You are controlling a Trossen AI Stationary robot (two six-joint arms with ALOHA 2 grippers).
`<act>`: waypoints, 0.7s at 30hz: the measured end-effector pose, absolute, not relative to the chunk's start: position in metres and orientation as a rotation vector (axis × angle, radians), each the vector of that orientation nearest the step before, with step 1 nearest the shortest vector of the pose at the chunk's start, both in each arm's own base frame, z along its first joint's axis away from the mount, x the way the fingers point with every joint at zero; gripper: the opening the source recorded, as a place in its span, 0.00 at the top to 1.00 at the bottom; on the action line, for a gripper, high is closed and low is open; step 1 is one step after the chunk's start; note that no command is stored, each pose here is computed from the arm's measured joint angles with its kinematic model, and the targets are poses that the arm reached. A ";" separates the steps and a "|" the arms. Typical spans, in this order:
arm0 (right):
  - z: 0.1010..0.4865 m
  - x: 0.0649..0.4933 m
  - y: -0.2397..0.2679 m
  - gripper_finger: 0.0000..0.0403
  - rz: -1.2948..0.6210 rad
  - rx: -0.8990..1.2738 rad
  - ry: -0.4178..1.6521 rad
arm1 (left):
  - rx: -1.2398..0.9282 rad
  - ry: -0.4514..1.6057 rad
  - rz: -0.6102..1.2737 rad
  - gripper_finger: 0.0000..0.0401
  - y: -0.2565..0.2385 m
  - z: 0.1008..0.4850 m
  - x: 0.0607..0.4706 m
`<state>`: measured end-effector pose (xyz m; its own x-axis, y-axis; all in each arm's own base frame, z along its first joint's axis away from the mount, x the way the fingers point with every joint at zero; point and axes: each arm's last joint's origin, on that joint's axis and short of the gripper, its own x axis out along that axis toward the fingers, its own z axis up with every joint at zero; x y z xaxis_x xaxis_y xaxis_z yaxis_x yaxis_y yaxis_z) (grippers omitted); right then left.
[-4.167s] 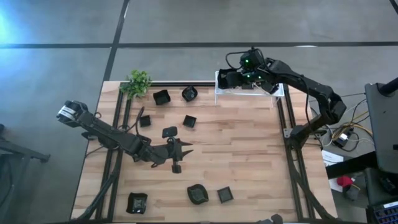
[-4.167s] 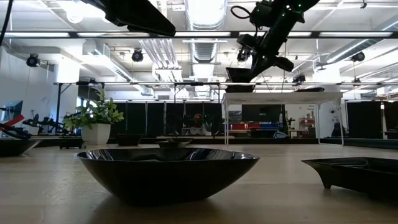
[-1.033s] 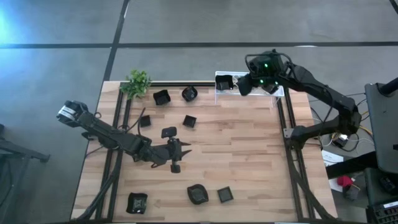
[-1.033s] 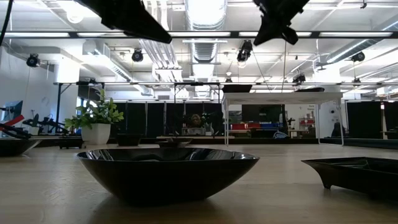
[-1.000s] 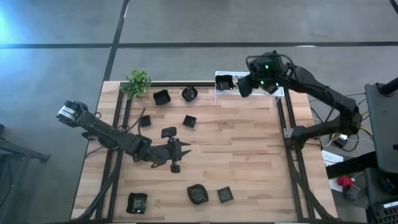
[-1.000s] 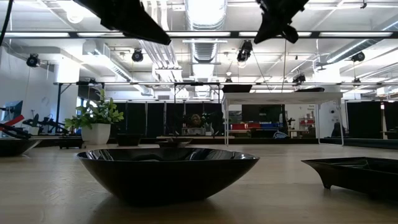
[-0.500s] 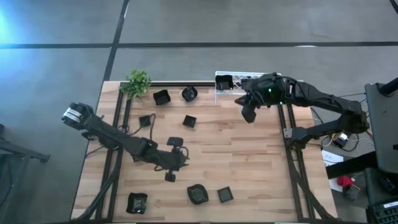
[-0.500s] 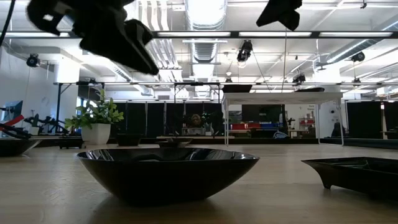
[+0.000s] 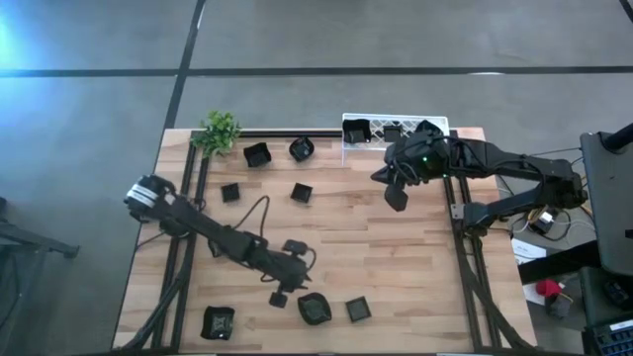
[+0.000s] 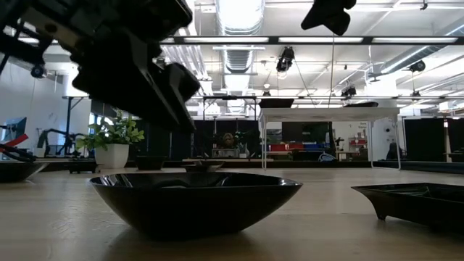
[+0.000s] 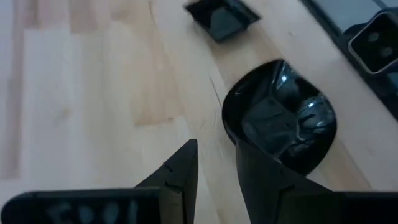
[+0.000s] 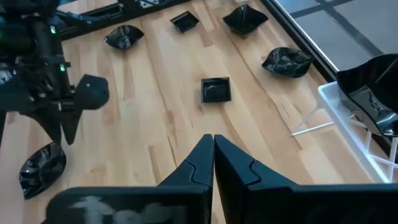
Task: Pick & Place Mini shaped plates
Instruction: Stack the black leaf-shaped plate on top of the black leaf-shaped plate on the shelf
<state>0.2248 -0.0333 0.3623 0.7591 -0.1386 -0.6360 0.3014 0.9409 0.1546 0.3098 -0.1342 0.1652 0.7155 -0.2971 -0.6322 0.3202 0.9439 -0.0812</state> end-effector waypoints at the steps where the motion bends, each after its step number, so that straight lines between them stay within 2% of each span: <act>1: 0.362 0.225 -0.033 0.97 -0.241 0.255 0.670 | 0.024 0.699 -0.342 0.74 -0.135 0.163 0.312; 12: 0.361 0.225 -0.033 0.97 -0.240 0.254 0.671 | -0.067 0.765 -0.348 0.74 -0.144 0.143 0.328; 21: 0.361 0.225 -0.033 0.97 -0.240 0.254 0.672 | -0.103 0.769 -0.342 0.74 -0.144 0.144 0.329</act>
